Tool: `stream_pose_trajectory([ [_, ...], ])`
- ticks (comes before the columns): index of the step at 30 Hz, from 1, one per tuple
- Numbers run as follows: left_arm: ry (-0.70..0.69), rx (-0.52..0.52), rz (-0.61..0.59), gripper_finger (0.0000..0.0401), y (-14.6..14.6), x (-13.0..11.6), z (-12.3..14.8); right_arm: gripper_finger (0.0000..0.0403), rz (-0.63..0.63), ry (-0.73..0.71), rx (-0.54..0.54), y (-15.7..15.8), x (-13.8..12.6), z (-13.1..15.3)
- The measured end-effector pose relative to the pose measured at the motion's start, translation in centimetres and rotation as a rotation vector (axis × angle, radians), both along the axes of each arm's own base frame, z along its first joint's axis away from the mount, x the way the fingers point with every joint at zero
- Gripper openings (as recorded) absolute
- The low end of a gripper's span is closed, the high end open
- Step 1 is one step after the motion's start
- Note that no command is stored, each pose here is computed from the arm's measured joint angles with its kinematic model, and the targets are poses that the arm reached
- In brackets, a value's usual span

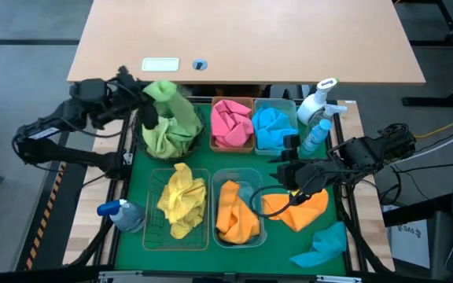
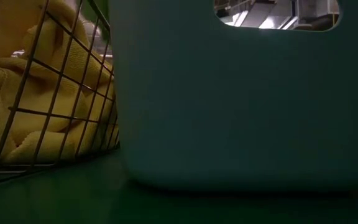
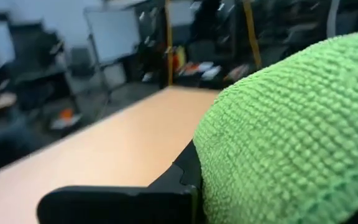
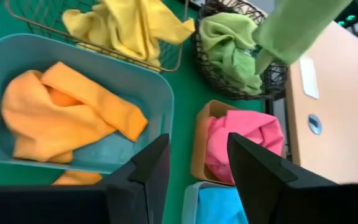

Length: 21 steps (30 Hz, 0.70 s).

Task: Sort microfiber towel by color & place in baskets
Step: Put the green towel into the black basket

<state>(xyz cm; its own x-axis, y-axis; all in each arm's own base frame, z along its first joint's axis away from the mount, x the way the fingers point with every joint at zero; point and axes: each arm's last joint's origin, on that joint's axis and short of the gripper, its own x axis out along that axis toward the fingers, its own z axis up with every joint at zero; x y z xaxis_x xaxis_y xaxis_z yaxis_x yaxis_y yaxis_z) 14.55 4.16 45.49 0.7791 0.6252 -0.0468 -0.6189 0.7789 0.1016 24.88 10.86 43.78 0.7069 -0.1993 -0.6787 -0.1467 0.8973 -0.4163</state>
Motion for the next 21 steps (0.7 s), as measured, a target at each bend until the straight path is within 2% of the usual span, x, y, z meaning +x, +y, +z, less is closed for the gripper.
stream_pose_trajectory([
  [5, 0.12, -0.118, 0.059, 0.0011, 0.1, -2.4, -1.6, 0.016, 0.011, 0.005, 0.012, 0.0, 0.0, 0.0],
  [10, 0.265, -0.253, 0.112, 0.0011, 0.1, -3.2, -3.6, 0.016, 0.011, 0.005, 0.012, 0.0, 0.0, 0.0],
  [14, 0.345, -0.303, 0.145, 0.0011, 0.5, -2.4, -4.6, 0.016, 0.011, 0.005, 0.013, 0.1, 0.0, 0.0],
  [21, 0.461, -0.319, 0.206, 0.0012, 2.1, 0.8, -6.7, 0.016, 0.011, 0.005, 0.013, 0.0, 0.0, 0.0],
])
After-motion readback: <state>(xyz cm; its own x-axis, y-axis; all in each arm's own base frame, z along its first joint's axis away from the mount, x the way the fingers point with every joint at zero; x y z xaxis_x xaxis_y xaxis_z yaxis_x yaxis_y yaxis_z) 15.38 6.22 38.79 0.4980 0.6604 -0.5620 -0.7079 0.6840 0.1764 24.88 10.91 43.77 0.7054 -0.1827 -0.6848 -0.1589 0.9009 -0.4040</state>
